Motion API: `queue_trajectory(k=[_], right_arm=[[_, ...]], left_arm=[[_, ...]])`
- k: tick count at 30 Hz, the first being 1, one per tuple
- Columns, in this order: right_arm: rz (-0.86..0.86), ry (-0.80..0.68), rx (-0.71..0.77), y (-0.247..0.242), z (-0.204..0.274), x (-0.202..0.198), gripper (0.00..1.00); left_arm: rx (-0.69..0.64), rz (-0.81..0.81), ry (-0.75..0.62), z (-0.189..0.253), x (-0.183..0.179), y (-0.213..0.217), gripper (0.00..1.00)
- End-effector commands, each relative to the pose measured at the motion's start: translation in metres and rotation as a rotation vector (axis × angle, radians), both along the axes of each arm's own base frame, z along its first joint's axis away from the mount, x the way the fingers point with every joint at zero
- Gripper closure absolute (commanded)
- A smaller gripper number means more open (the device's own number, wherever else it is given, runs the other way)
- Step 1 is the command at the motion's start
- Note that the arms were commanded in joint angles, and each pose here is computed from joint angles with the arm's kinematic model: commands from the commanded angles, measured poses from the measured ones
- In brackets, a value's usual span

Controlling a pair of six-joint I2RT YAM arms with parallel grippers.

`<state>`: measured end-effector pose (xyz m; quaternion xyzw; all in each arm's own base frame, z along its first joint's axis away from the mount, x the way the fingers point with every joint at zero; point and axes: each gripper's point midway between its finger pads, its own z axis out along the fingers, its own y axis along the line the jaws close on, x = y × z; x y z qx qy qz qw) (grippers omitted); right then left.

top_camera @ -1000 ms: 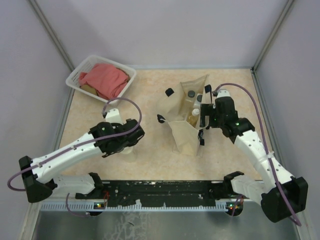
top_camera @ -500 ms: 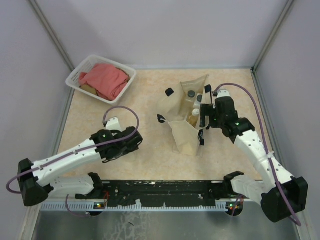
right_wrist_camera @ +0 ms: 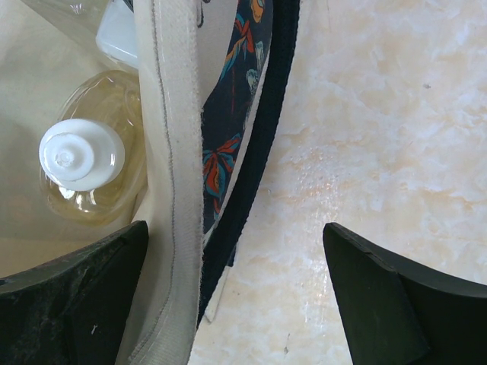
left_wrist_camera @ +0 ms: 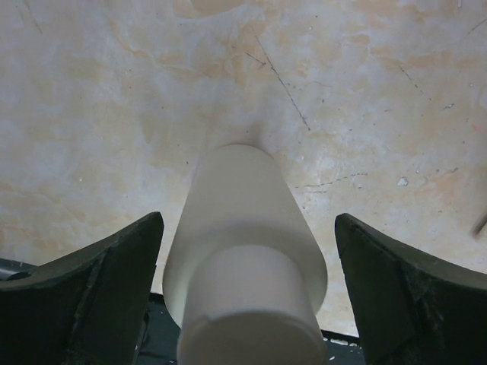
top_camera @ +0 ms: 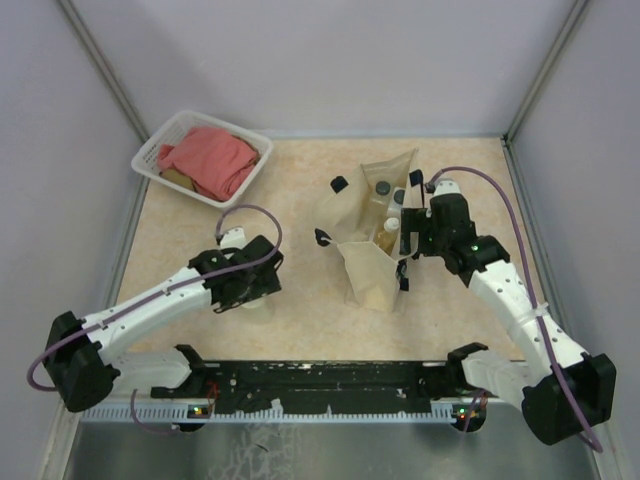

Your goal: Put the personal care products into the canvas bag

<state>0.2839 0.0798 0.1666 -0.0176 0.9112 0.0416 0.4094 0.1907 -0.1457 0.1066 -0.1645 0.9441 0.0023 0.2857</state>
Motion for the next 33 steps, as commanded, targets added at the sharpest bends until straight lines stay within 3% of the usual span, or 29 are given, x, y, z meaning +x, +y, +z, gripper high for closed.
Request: queue_trajectory(k=[1,8,11,20,24,33], right_arm=[[0.005,-0.035,-0.005,0.000,0.016,0.006,0.03],[0.006,-0.032,0.000,0.001,0.015,0.006,0.03],[0.003,-0.033,-0.002,0.000,0.014,0.006,0.03],[0.005,-0.031,-0.001,0.000,0.012,0.005,0.03],[0.007,-0.026,-0.002,0.001,0.010,0.005,0.03],[0.004,-0.019,-0.007,0.000,0.007,0.005,0.03]], left_arm=[[-0.066,-0.038,-0.006,-0.003,0.010,0.001,0.01],[-0.087,-0.057,0.053,-0.016,0.002,-0.002,0.02],[-0.097,-0.071,0.082,-0.022,-0.002,-0.006,0.08],[-0.143,-0.144,0.105,-0.022,-0.009,-0.016,0.72],[-0.232,-0.274,0.029,-0.001,-0.003,-0.037,1.00],[-0.436,-0.562,-0.279,0.094,0.019,-0.087,1.00]])
